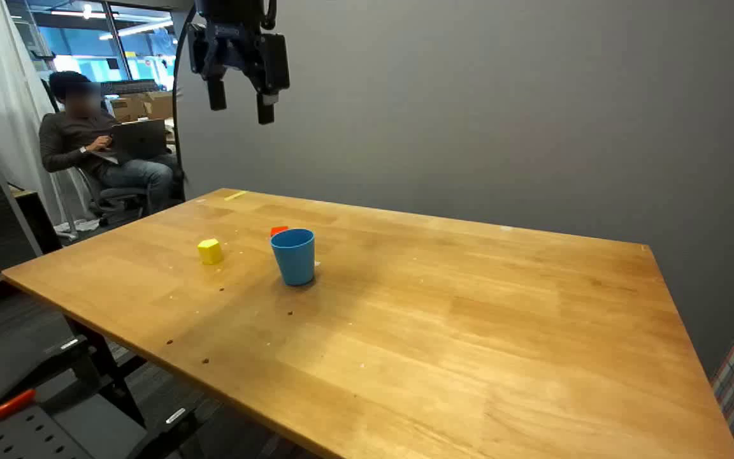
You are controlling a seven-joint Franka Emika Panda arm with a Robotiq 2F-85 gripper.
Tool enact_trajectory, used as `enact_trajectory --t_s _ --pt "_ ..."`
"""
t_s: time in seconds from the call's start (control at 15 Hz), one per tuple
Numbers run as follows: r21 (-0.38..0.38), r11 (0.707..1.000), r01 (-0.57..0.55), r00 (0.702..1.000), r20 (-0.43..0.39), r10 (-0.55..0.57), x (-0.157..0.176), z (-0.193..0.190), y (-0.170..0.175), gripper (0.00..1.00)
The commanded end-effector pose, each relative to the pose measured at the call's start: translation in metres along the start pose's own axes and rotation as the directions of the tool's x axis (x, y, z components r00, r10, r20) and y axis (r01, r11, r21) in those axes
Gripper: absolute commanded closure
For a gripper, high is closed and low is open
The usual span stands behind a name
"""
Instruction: Put the yellow block in the cup
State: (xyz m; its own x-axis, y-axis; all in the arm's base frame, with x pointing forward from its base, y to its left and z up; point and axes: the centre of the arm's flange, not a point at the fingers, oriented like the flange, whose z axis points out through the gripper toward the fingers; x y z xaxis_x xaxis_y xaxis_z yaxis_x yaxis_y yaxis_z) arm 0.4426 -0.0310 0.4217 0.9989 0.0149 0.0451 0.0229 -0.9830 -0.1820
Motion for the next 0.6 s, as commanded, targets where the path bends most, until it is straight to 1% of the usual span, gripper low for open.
enact_trajectory --t_s 0.0,0.53 --pt "0.0 1.0 0.001 1.0 -0.005 -0.001 0.0013 -0.0024 -0.0002 0.0" --pt "-0.002 1.0 0.003 1.0 -0.018 -0.003 0.0041 -0.0081 -0.0008 0.0"
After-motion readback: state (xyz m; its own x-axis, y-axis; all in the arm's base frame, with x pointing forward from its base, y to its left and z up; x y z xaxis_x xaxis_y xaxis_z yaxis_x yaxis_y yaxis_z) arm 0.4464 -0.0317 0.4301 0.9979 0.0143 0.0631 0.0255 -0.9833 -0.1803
